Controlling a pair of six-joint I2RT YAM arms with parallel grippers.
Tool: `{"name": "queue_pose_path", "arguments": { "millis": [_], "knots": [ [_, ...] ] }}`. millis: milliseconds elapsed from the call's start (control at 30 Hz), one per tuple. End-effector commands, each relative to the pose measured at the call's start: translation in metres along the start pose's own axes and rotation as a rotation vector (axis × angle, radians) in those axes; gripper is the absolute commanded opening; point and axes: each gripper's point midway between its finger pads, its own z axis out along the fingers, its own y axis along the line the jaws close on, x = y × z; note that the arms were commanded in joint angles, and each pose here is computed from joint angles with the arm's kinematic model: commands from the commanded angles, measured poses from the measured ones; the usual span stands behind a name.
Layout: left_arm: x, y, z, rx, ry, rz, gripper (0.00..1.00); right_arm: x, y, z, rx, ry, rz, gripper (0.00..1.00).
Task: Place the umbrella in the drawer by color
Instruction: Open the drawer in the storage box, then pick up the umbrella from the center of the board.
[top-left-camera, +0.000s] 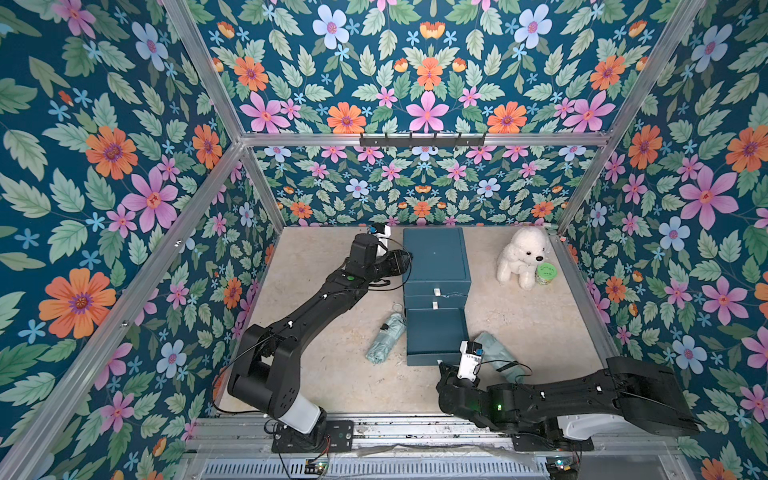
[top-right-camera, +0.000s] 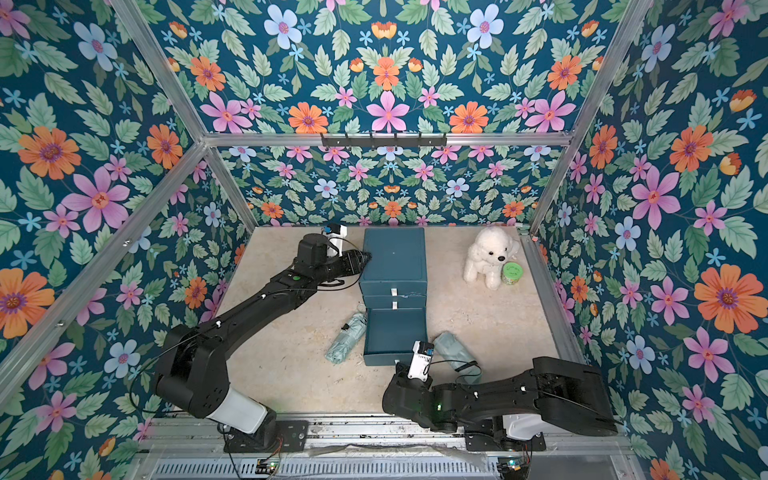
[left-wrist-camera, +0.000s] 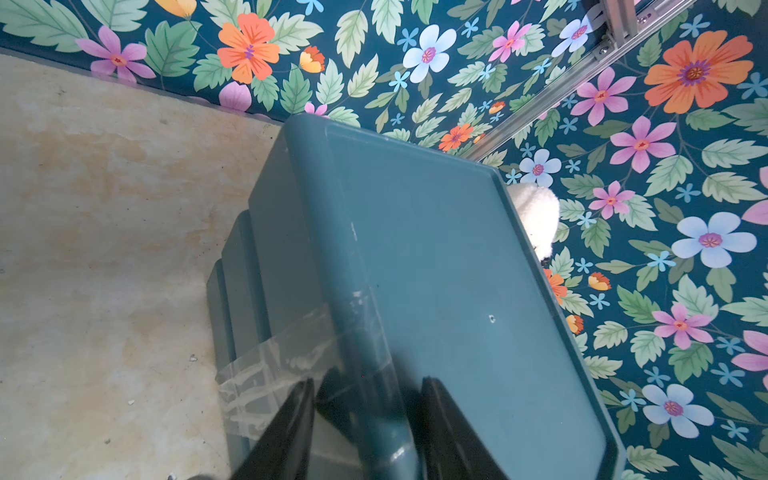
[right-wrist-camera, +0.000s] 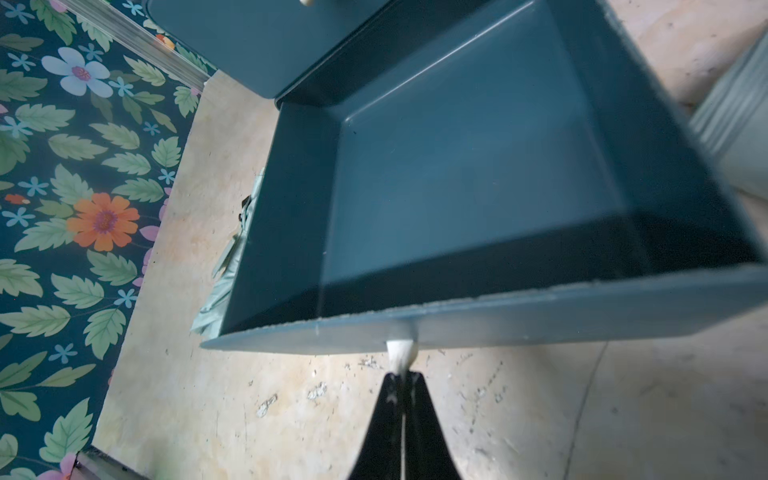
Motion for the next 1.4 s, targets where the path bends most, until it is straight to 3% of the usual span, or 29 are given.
{"name": "queue_pose_path", "arguments": {
  "millis": [0,733,767,833,867,1000,1067,1200,1333,1367],
  "knots": [
    [0.086,0.048,-0.010,-0.186,0.323,-0.098,0.46,0.003,-0.006,0.000,0.024,-0.012,0.009,0.00],
    [0.084,0.041,-0.011,-0.152,0.317,-0.090,0.50,0.037,-0.003,-0.012,0.091,0.102,-0.046,0.00],
    [0.084,0.041,-0.011,-0.151,0.317,-0.091,0.51,0.037,-0.004,-0.012,0.100,0.103,-0.049,0.05],
    [0.083,0.040,-0.012,-0.150,0.316,-0.087,0.51,0.037,-0.007,-0.015,0.119,0.111,-0.058,0.34],
    [0.083,0.040,-0.012,-0.148,0.317,-0.086,0.51,0.034,-0.007,-0.018,0.134,0.108,-0.070,0.41],
    [0.076,0.033,-0.017,-0.132,0.295,-0.073,0.52,-0.003,-0.011,-0.048,0.209,0.041,-0.143,0.56],
    [0.067,0.026,-0.021,-0.116,0.264,-0.065,0.53,-0.030,-0.017,-0.065,0.264,0.009,-0.172,0.73],
    [0.048,0.012,-0.027,-0.085,0.205,-0.058,0.55,-0.082,-0.043,-0.085,0.395,0.005,-0.188,0.82],
    [0.034,0.003,-0.033,-0.069,0.160,-0.051,0.57,-0.111,-0.073,-0.083,0.443,0.045,-0.111,0.88],
    [0.032,0.003,-0.035,-0.074,0.153,-0.050,0.57,-0.112,-0.082,-0.078,0.442,0.060,-0.090,0.96]
  ]
}}
